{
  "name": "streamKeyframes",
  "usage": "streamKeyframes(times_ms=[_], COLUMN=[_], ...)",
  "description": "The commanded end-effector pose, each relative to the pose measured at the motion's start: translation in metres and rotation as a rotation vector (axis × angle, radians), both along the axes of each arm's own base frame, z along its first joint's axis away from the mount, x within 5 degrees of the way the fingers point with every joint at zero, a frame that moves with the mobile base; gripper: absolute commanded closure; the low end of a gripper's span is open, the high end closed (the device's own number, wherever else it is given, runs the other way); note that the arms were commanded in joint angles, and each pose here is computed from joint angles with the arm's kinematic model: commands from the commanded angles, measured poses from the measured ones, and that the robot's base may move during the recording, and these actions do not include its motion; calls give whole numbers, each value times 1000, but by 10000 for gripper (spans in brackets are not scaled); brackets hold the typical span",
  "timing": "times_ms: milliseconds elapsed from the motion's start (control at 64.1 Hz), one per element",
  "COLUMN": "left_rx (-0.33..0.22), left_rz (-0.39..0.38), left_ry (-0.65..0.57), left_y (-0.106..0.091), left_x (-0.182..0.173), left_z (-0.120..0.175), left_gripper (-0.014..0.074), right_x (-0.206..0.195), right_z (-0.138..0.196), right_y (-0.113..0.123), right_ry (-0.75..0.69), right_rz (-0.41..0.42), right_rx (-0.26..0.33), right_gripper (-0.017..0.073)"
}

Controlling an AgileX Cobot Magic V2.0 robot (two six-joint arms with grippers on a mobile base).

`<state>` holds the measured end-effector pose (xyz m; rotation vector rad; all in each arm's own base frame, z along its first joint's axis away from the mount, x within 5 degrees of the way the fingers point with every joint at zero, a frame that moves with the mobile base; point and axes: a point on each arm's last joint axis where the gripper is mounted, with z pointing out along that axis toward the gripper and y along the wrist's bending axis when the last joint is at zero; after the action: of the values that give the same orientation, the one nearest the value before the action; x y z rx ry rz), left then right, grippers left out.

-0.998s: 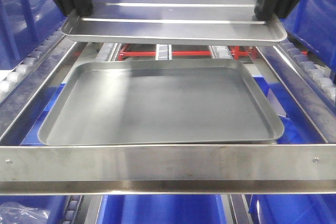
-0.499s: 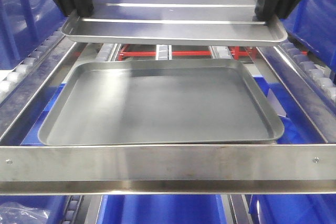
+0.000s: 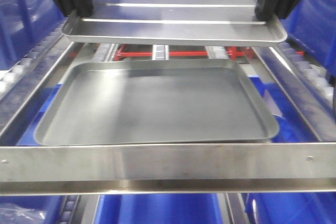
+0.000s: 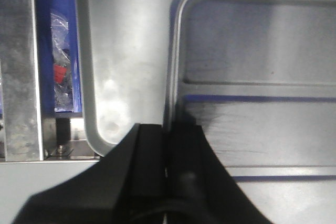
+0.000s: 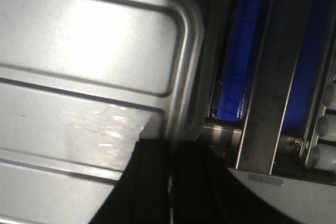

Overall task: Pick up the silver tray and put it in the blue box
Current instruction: 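Drive the base backward and turn while holding the silver tray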

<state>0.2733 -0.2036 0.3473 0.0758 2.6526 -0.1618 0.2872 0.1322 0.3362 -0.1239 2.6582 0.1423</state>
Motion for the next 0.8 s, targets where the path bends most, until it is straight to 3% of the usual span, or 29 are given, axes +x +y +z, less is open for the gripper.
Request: streamKeyframes(times_ms=[0,779], left_rx=[0,0], left_rz=[8,8], left_ry=[-108,-108], left_y=[9,9], left_x=[-2,-2], left_z=[25,25], left_gripper=[698,698], right_x=[-7,-7], right_z=[23,23], right_y=[-10,-10], right_ry=[-83,-83], right_rz=[14,14], right_rx=[-46,-46], right_gripper=[503,503])
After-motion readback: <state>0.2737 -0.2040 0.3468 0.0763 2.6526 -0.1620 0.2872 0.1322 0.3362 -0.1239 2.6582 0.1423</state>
